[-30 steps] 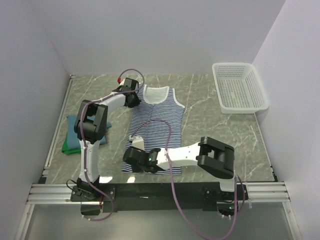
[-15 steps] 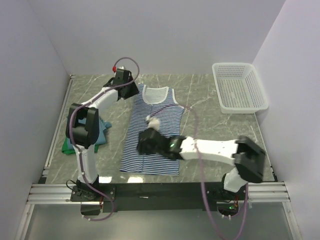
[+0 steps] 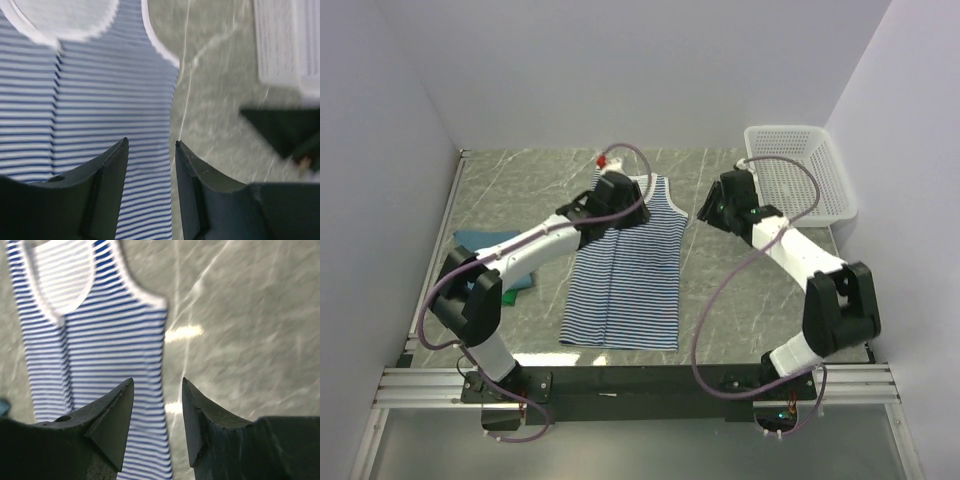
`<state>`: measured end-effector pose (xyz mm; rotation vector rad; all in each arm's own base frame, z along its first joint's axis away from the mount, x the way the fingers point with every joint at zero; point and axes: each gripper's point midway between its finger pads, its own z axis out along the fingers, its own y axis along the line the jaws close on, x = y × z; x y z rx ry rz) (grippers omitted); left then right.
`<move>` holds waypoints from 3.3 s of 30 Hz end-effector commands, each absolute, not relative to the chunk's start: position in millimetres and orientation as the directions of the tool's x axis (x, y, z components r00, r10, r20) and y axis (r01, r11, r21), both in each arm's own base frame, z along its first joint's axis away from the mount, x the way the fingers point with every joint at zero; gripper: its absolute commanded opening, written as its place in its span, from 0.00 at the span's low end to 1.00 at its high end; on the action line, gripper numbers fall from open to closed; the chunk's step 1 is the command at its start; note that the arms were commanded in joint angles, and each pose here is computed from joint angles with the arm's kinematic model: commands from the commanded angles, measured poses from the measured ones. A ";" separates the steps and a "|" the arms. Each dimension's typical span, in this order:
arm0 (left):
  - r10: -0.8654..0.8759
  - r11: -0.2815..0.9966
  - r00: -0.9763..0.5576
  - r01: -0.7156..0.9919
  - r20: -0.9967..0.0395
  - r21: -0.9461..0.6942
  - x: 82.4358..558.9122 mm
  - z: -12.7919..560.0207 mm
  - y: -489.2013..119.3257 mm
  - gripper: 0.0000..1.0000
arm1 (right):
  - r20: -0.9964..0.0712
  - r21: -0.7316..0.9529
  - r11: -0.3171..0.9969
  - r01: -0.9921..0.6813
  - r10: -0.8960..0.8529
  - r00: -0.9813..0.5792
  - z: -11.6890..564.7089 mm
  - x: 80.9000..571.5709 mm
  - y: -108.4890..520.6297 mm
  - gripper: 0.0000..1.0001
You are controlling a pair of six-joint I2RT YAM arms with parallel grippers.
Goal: Fold and stack the tank tops
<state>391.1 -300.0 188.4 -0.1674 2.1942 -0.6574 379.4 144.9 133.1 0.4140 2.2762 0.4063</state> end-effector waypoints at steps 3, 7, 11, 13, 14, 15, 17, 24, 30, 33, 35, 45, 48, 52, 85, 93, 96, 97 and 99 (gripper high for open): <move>-0.309 0.837 -0.677 0.138 -0.667 -0.529 347.1 177.5 -335.8 0.47 | -0.619 0.358 0.923 0.143 0.349 -0.704 120.1 424.2 124.6 0.50; -0.234 0.843 -0.720 0.185 -0.653 -0.506 311.4 153.6 -371.0 0.45 | -0.601 0.335 0.923 0.190 0.365 -0.711 115.1 451.3 107.2 0.50; -0.195 0.843 -0.754 0.198 -0.627 -0.500 283.9 128.4 -387.6 0.45 | -0.580 0.339 0.921 0.195 0.367 -0.727 106.3 462.4 105.3 0.50; -0.171 0.851 -0.777 0.194 -0.605 -0.489 265.6 110.4 -392.8 0.44 | -0.559 0.357 0.916 0.183 0.366 -0.744 97.1 461.5 112.8 0.49; -0.163 0.853 -0.781 0.196 -0.603 -0.484 259.3 106.0 -394.4 0.43 | -0.556 0.361 0.916 0.175 0.362 -0.748 93.8 461.4 116.1 0.49; -0.162 0.861 -0.786 0.183 -0.596 -0.474 252.2 96.5 -391.7 0.44 | -0.554 0.357 0.918 0.171 0.356 -0.753 88.8 460.9 118.6 0.49; -0.156 0.848 -0.799 0.192 -0.580 -0.493 236.6 90.8 -398.6 0.43 | -0.546 0.349 0.923 0.164 0.342 -0.765 80.7 462.6 126.9 0.49; -0.121 0.841 -0.832 0.204 -0.541 -0.501 193.5 66.8 -398.2 0.44 | -0.526 0.324 0.933 0.156 0.314 -0.790 58.9 470.0 148.7 0.49; -0.092 0.832 -0.845 0.225 -0.526 -0.507 161.9 59.3 -401.1 0.45 | -0.515 0.287 0.943 0.171 0.302 -0.802 40.8 474.5 157.1 0.49; -0.080 0.826 -0.851 0.235 -0.520 -0.512 148.0 56.3 -403.2 0.45 | -0.520 0.267 0.945 0.191 0.308 -0.797 35.4 479.9 155.8 0.48; -0.071 0.824 -0.851 0.244 -0.520 -0.511 144.0 54.2 -403.8 0.45 | -0.519 0.262 0.944 0.198 0.311 -0.797 32.0 481.1 155.2 0.47; -0.024 0.857 -0.843 0.260 -0.538 -0.446 134.5 40.5 -401.5 0.45 | -0.509 0.252 0.946 0.203 0.308 -0.803 17.0 480.8 157.1 0.18; -0.017 0.859 -0.842 0.264 -0.540 -0.439 130.7 38.3 -399.9 0.43 | -0.501 0.249 0.946 0.208 0.309 -0.808 11.4 478.3 156.7 0.08; 0.002 0.861 -0.843 0.275 -0.538 -0.428 124.8 36.3 -399.9 0.34 | -0.498 0.249 0.944 0.215 0.315 -0.808 8.9 475.8 155.6 0.00; 0.188 0.857 -0.802 0.416 -0.566 -0.304 72.1 51.0 -400.4 0.39 | -0.557 0.207 0.936 0.284 0.351 -0.752 47.0 444.4 114.5 0.00; 0.205 0.898 -0.775 0.392 -0.597 -0.200 73.6 34.8 -392.6 0.34 | -0.551 0.220 0.934 0.281 0.357 -0.754 44.2 444.5 116.5 0.00; 0.211 0.904 -0.760 0.391 -0.615 -0.172 72.4 35.7 -391.5 0.34 | -0.549 0.219 0.934 0.283 0.358 -0.755 41.8 443.9 116.4 0.00; 0.211 0.902 -0.749 0.397 -0.628 -0.171 72.8 39.6 -394.8 0.34 | -0.547 0.217 0.934 0.284 0.357 -0.757 40.6 443.3 116.3 0.00; 0.210 0.901 -0.739 0.401 -0.640 -0.167 71.0 44.1 -397.9 0.34 | -0.546 0.218 0.934 0.283 0.357 -0.758 40.2 443.1 116.5 0.00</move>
